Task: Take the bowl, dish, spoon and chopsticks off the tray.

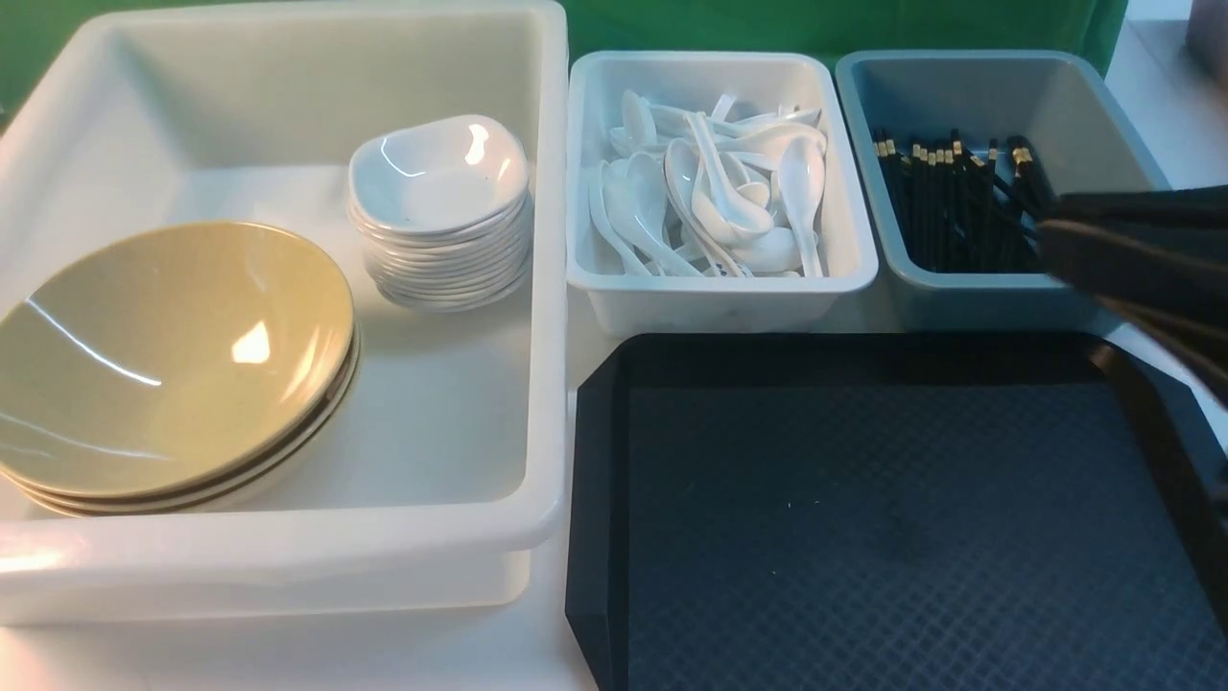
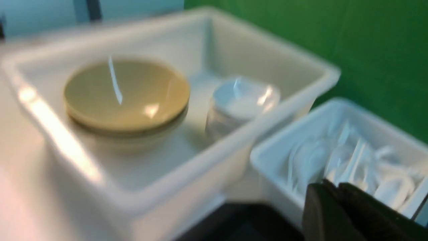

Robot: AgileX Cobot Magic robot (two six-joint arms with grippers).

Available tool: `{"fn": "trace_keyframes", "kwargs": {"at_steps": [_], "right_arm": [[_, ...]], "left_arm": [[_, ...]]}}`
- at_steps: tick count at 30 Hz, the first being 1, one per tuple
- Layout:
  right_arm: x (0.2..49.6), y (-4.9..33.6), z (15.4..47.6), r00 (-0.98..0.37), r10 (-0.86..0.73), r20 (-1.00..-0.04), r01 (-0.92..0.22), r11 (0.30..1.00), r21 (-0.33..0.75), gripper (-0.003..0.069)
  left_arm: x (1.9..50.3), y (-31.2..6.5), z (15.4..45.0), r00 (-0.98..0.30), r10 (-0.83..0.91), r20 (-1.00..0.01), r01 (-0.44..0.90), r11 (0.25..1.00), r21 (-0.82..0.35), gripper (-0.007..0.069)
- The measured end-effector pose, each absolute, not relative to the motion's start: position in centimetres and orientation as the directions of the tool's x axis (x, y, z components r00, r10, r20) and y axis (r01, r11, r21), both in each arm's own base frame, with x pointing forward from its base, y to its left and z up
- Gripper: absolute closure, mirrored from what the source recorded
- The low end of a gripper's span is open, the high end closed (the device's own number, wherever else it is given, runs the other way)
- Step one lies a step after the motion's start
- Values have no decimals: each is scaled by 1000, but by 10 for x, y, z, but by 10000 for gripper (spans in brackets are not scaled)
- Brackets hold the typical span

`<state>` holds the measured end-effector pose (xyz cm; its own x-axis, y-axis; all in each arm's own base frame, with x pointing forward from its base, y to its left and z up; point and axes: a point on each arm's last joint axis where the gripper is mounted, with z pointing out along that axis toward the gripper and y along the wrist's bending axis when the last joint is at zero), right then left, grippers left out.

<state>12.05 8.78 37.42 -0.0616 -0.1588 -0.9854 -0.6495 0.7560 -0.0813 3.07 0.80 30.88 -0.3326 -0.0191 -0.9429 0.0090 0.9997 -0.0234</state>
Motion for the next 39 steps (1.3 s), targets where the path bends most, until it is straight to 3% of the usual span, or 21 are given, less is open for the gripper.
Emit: {"fn": "trace_keyframes", "kwargs": {"at_steps": [2, 7, 31, 34, 36, 39], "right_arm": [[110, 77, 371, 7, -91, -996, -605, 793, -76, 580], [104, 71, 362, 28, -69, -997, -582, 810, -73, 578], [104, 70, 361, 28, -65, -998, -579, 812, -69, 550], [103, 67, 354, 38, -67, -997, -563, 823, -77, 560], [97, 58, 336, 50, -84, -995, -516, 851, -98, 611], [89, 42, 310, 30, -54, -998, -426, 903, -62, 627]], "left_arm": [[19, 11, 300, -279, 7, -960, 9, 1000, 4, 636], [10, 13, 293, -223, 60, -973, 20, 998, 57, 636], [14, 12, 281, -255, 69, -965, 24, 998, 66, 636], [14, 12, 281, -255, 69, -965, 24, 998, 66, 636], [14, 12, 281, -255, 70, -964, 24, 998, 66, 636], [14, 12, 281, -255, 70, -964, 24, 998, 66, 636]]}}
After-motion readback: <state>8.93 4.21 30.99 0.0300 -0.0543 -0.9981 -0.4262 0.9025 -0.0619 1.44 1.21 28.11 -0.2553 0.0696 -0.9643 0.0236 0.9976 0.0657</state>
